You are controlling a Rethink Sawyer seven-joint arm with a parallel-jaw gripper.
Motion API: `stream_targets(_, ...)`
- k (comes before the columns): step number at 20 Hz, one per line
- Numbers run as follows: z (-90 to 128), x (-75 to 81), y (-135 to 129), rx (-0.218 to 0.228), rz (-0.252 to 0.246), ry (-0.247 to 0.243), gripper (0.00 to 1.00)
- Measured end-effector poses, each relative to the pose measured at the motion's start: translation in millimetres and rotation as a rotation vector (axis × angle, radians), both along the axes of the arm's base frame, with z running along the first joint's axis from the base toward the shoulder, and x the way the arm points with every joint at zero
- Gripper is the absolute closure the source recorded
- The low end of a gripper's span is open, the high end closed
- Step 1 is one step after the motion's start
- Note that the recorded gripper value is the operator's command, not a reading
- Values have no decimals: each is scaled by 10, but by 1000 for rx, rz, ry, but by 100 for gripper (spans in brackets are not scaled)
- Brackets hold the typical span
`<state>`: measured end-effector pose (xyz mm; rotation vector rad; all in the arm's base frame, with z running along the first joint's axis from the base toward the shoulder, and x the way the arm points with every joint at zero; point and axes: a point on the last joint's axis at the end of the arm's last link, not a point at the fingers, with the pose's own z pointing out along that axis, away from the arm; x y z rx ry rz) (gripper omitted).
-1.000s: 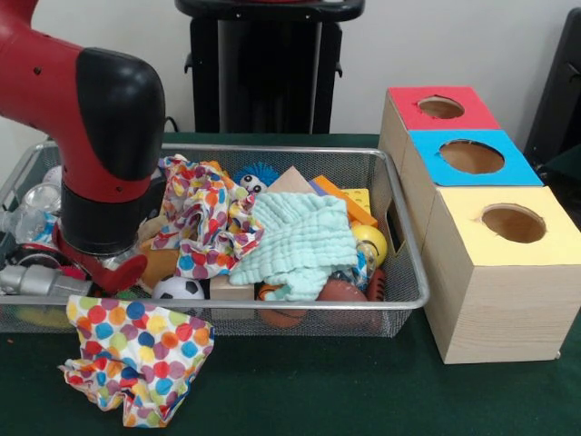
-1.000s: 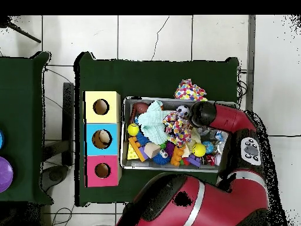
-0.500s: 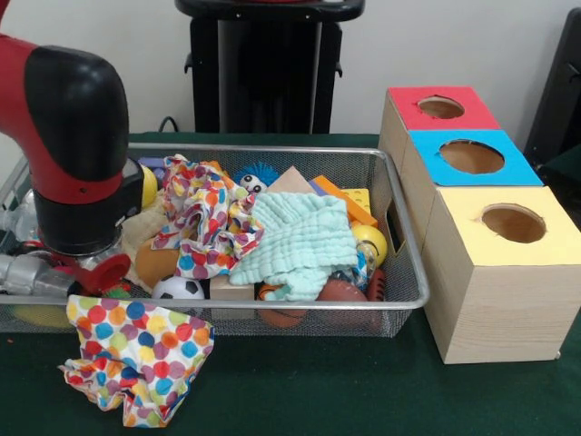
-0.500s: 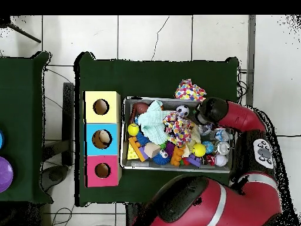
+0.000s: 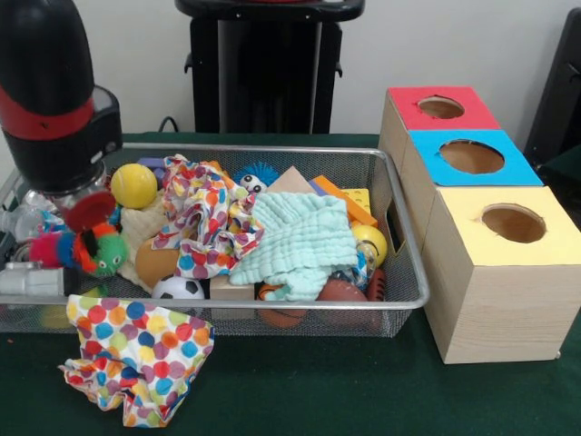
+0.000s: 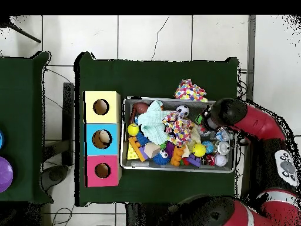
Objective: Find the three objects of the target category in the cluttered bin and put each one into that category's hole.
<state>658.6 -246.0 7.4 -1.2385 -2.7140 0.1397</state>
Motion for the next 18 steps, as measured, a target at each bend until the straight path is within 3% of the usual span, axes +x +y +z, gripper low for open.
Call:
stream_targets(9, 477, -2, -108, 5, -23, -15, 100)
stream_targets(13, 589, -20, -116, 5, -27, -23, 100)
stream_targets(18, 633, -117, -37, 44, -47, -16, 100)
